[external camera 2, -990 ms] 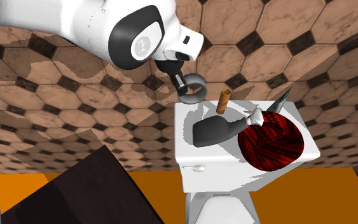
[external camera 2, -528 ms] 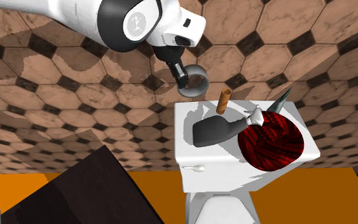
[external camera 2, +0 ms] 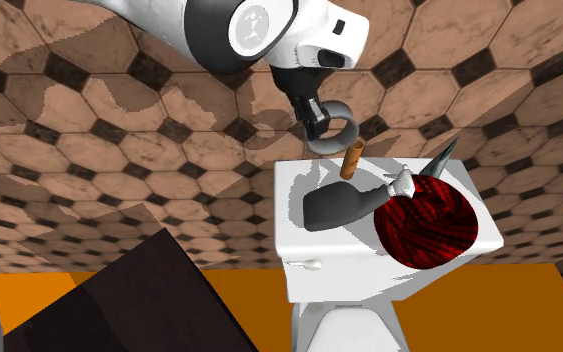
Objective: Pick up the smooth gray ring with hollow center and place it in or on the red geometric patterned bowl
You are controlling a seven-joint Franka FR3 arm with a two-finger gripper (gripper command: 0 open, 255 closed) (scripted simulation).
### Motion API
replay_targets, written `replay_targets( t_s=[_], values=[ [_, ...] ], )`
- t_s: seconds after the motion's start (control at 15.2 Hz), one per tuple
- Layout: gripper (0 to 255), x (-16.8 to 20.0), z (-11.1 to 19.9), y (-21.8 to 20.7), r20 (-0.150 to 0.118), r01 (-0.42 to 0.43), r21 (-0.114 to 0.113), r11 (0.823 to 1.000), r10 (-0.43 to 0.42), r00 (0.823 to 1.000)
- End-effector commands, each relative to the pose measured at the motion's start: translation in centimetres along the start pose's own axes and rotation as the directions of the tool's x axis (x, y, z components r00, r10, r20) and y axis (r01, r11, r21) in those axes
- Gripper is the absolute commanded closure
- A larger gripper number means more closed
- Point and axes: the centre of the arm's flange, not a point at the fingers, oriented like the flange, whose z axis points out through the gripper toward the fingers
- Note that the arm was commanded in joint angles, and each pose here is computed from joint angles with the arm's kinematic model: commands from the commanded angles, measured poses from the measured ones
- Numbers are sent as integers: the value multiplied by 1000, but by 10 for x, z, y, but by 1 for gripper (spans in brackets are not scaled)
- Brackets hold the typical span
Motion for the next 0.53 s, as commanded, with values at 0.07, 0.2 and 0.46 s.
replay_targets(
  t_s=[0.07,0.2,0.46],
  values=[
    [255,26,-1,27,0,1,0,1000,-1,1000],
    [255,43,-1,47,0,1,0,1000,-1,1000],
    [255,78,0,87,0,1,0,1000,-1,1000]
  ],
)
